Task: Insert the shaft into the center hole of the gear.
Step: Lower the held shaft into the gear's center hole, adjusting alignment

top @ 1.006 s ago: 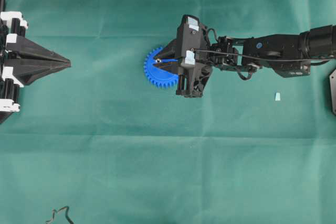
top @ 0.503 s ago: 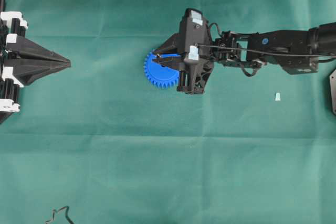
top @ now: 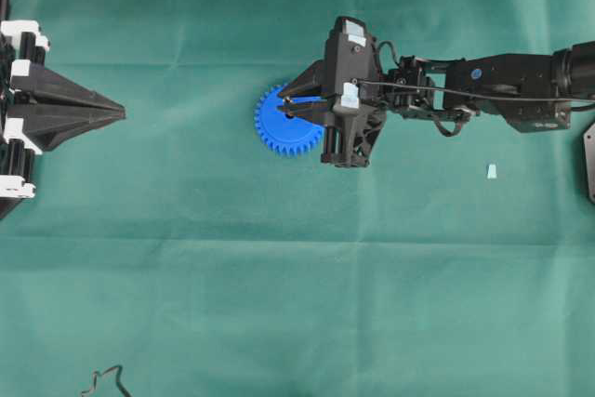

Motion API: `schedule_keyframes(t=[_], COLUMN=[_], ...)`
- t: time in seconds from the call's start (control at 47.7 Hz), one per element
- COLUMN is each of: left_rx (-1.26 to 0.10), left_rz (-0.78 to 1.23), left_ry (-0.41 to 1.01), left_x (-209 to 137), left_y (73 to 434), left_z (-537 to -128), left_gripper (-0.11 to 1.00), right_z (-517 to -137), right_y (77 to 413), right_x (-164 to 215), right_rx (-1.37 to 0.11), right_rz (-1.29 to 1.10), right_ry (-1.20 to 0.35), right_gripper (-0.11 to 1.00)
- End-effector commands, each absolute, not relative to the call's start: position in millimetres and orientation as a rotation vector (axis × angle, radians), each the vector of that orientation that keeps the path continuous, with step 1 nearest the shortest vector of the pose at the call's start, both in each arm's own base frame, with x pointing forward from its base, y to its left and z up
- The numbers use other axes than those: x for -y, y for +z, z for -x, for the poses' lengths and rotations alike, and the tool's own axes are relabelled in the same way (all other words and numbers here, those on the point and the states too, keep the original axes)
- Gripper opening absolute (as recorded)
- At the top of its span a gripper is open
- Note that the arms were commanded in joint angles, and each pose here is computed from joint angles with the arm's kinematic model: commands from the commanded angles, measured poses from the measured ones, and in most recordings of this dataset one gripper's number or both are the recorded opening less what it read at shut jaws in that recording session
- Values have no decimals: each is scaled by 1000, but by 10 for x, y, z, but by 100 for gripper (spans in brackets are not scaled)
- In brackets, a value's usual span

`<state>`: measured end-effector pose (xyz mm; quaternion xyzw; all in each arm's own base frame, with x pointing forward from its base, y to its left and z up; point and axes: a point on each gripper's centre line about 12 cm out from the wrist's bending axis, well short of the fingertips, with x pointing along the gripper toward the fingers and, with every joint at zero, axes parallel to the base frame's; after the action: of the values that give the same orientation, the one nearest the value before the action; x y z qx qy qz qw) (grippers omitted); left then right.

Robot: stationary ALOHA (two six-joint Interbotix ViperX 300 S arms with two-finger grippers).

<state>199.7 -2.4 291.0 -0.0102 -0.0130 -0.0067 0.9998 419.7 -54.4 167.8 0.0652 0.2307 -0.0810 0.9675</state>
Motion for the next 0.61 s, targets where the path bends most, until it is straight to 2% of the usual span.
schedule_keyframes(t=[0.0, 0.335, 0.587], left_rx=[49, 47, 46], left_rz=[19, 19, 19], left_ry=[-14, -14, -14], left_x=[25, 25, 25], left_y=[3010, 3009, 3006], left_z=[-2026, -2026, -2029], left_gripper=[0, 0, 0], right_z=[-4214, -4264, -4258], right_y=[1789, 1546, 1538], right_x=[550, 568, 569], right_rx=[-414, -422, -416], right_rz=[-133, -148, -149], right_ry=[-165, -179, -181], right_gripper=[19, 20, 20])
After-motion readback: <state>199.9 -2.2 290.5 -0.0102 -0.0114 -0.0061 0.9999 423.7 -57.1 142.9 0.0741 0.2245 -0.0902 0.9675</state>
